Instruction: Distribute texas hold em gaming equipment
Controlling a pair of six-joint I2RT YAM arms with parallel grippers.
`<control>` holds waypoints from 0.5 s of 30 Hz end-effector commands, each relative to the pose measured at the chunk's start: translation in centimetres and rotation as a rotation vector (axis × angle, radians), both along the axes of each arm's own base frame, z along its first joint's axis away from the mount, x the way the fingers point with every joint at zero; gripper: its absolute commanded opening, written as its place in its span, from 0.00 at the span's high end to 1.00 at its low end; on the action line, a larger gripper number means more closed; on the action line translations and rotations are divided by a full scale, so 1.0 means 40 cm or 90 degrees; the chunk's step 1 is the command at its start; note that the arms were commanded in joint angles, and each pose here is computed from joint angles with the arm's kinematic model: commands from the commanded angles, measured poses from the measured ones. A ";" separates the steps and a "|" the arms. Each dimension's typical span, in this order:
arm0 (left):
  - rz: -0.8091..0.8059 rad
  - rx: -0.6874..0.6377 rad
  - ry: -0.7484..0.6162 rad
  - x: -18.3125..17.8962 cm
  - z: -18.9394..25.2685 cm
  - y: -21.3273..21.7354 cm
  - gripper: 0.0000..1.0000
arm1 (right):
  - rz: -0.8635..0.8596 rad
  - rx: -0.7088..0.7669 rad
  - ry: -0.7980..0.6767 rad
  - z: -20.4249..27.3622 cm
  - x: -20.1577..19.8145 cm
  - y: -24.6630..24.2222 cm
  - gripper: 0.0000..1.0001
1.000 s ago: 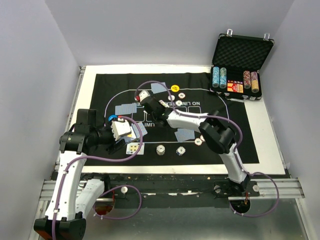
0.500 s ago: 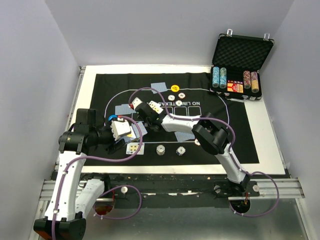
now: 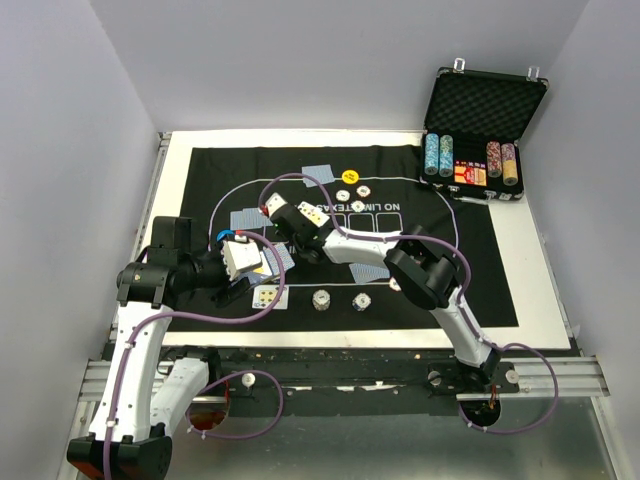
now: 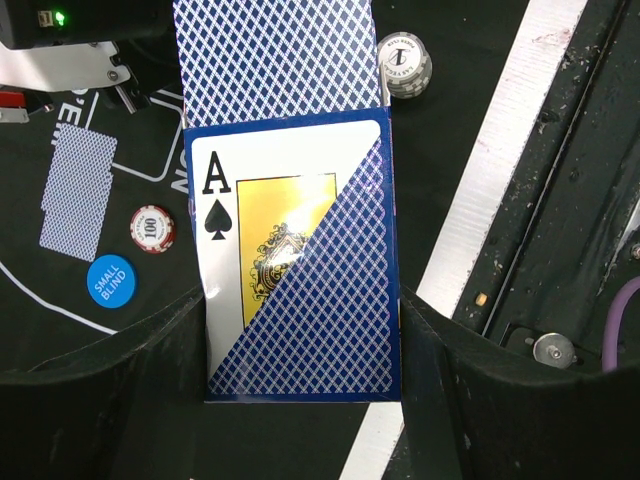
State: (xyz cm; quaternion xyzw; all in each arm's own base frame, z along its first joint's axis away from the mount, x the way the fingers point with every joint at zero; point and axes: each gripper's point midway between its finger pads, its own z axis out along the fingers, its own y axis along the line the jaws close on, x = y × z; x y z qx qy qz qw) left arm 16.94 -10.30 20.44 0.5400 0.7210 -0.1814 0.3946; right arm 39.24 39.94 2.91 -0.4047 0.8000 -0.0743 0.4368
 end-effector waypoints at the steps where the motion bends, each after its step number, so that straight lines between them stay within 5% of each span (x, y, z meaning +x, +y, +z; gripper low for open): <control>1: -0.018 -0.013 -0.027 0.004 0.035 -0.012 0.52 | 0.008 -0.048 0.076 -0.095 -0.067 -0.043 0.59; 8: -0.019 -0.010 -0.028 -0.001 0.029 -0.010 0.52 | -0.007 -0.039 0.078 -0.063 -0.063 -0.066 0.50; 15: -0.021 -0.011 -0.026 0.002 0.029 -0.012 0.52 | -0.072 0.069 0.071 0.103 -0.037 -0.100 0.33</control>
